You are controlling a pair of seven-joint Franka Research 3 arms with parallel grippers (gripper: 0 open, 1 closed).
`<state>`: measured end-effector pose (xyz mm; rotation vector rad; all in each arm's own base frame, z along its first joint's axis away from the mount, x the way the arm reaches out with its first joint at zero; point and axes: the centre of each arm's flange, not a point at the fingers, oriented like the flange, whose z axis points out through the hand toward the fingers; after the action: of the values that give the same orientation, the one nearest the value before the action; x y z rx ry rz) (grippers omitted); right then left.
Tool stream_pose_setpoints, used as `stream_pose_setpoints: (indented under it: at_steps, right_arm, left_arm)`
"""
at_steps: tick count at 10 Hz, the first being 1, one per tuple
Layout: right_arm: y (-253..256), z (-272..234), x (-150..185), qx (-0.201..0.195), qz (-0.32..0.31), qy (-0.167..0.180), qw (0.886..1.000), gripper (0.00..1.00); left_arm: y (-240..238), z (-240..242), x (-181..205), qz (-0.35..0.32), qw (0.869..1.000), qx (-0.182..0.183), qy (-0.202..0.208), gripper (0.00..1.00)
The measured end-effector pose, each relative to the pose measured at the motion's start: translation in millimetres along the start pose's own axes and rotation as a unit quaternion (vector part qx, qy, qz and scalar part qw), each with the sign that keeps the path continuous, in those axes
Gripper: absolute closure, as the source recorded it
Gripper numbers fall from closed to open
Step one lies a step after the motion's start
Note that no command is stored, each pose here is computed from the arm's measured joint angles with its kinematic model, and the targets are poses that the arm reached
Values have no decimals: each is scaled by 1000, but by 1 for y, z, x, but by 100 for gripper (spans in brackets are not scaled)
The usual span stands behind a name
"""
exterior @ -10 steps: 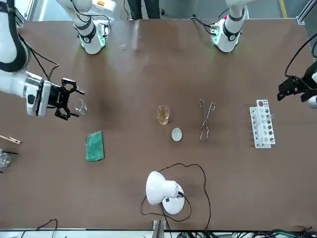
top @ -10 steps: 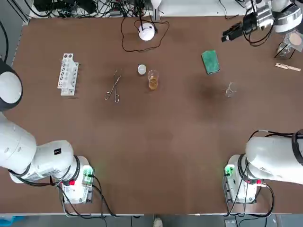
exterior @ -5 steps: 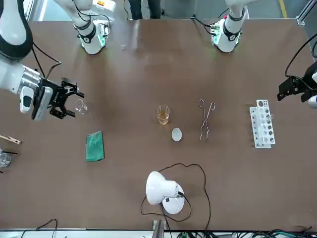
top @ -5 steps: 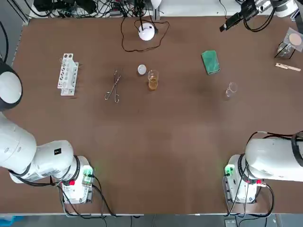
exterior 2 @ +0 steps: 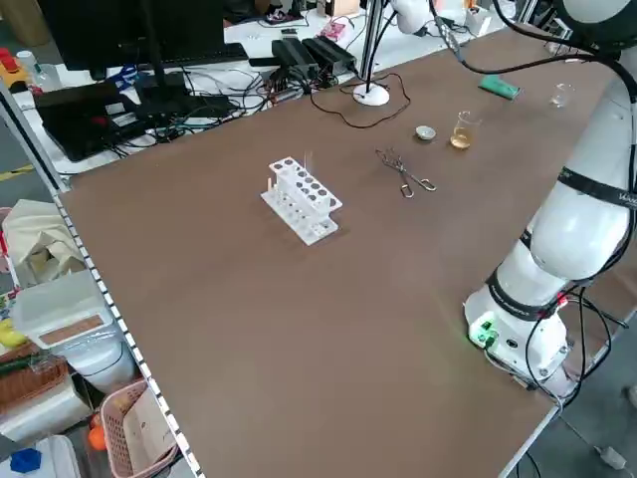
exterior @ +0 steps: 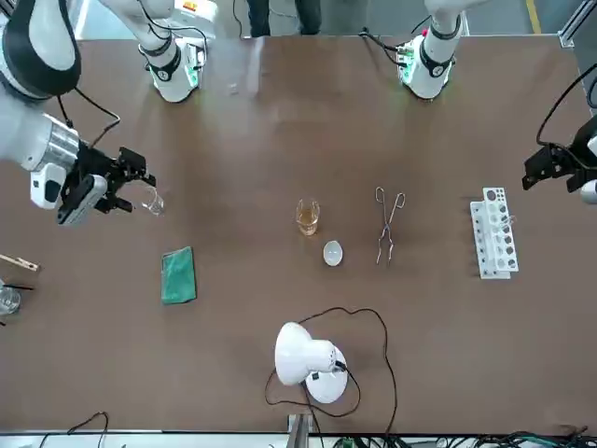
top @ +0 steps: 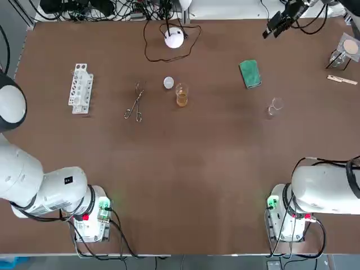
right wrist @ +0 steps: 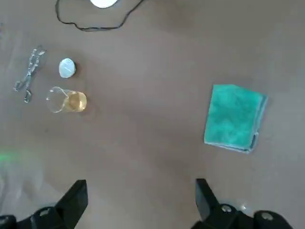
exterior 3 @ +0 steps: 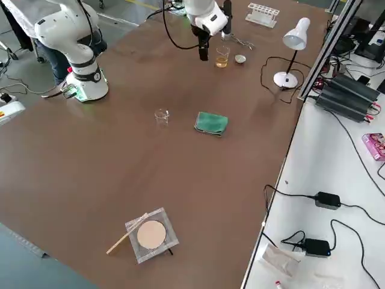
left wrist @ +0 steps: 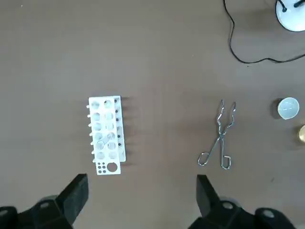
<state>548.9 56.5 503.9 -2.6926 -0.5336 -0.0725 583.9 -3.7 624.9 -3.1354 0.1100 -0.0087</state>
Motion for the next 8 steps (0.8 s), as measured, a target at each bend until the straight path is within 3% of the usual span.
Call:
stream_pose_setpoints:
  at_steps: [4,8]
  right_arm:
    - [-25,-41,6,-75,70,-42,994,0]
    - [-28,-108,3,-120,108,-38,986,0]
  left_arm:
    - [0,0,0,0,1000,0,0,0]
    - [4,-2,0,3,1000,0,2,0]
